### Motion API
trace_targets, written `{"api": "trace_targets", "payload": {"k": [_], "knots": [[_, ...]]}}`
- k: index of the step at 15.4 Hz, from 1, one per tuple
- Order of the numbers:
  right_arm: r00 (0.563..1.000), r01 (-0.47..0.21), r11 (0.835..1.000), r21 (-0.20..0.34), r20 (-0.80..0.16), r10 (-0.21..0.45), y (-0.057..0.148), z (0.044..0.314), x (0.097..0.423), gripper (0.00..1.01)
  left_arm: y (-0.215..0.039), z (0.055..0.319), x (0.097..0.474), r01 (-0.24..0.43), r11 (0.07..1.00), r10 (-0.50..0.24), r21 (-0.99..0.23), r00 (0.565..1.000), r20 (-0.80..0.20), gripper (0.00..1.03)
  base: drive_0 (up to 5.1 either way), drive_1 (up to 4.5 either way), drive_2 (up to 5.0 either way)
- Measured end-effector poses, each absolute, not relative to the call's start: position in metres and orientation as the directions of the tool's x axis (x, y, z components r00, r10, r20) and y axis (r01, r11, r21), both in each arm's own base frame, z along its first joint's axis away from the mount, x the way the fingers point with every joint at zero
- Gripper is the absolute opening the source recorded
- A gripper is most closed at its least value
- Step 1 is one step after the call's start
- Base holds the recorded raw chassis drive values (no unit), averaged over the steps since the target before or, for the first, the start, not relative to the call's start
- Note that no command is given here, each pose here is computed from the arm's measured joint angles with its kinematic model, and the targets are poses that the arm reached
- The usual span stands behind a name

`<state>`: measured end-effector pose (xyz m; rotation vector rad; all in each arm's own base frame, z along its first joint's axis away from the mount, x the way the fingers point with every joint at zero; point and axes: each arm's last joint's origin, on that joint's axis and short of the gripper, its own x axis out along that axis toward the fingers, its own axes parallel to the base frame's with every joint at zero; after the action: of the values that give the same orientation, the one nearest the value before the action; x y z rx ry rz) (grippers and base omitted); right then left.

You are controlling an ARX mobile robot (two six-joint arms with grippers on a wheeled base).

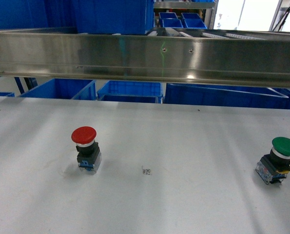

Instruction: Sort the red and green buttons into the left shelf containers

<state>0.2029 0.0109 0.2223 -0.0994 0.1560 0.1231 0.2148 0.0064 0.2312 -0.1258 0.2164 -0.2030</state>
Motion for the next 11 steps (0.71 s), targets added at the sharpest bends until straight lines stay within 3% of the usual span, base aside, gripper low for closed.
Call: {"api": "trace_targets", "payload": {"k": [3,6,11], "knots": [[0.959,-0.146,0.986,-0.08,-0.258,0.122,0.011,0.21,0.23,0.98,-0.015,0.241,0.247,0.238,0.961,-0.263,-0.14,0.944,-0.199,0.98,0.0,0.0,0.0],[0.924,-0.19,0.979,-0.077,-0.351,0.152,0.014,0.198,0.243,0.98,-0.038,0.231,0.257,0.301,0.941,-0.332,-0.155,0.91,-0.249,0.98,0.0,0.0,0.0],[0.903,-0.226,0.97,-0.092,-0.392,0.174,0.018,0.189,0.247,0.98,-0.039,0.232,0.258,0.298,0.942,-0.328,-0.155,0.913,-0.242,0.98,0.0,0.0,0.0]]}}
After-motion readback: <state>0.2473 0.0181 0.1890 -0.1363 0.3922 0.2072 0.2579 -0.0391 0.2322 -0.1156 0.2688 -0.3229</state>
